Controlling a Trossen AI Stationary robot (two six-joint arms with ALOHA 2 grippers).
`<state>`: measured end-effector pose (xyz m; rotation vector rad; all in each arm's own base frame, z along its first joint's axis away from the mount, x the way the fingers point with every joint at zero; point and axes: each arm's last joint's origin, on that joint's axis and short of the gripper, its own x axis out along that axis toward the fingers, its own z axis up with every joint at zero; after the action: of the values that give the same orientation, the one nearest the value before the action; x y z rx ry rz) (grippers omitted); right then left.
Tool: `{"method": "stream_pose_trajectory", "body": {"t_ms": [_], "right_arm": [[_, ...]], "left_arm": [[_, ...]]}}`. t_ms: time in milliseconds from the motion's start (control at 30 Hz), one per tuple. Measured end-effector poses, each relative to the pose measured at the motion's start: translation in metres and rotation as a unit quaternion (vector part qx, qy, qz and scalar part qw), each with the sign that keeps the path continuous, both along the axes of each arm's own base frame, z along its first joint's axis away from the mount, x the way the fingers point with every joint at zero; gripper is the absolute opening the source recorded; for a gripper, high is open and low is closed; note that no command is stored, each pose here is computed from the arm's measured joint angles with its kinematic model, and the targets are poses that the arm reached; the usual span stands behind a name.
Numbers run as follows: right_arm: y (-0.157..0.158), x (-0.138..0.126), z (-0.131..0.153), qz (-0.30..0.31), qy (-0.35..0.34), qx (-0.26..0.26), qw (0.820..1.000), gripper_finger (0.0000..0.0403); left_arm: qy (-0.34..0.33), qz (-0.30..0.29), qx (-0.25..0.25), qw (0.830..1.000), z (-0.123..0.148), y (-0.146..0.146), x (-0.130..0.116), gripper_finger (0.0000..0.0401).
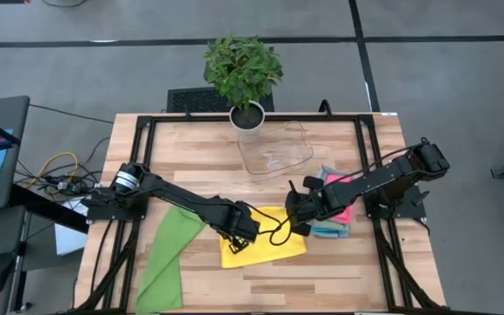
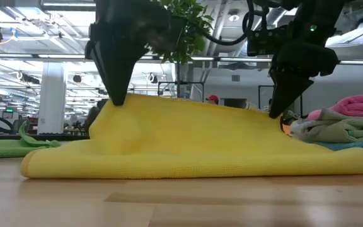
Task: Fold microfiber towels
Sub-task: Fold the yellow microfiber cloth
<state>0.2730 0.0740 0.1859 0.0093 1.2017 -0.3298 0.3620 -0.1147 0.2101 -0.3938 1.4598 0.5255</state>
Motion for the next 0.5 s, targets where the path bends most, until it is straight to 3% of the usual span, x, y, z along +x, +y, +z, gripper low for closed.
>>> {"method": "stream_pose_trajectory", "body": {"t_ms": [333,500], "right_arm": [[0.0001,0.0004,0.0002,0.000,-0.003,0.000,1.000,0.0031],[-0.0002,-0.0001,0.0002,-0.001,0.001,-0.001,1.000,0.0028]], "left_arm": [[0.016,-0.003,0.014,1.000,0.0085,0.0022,-0.0021,0.0004],[-0.014,-0.004,0.030,0.999,0.0059,0.0023,0.0024,0.0004]]}}
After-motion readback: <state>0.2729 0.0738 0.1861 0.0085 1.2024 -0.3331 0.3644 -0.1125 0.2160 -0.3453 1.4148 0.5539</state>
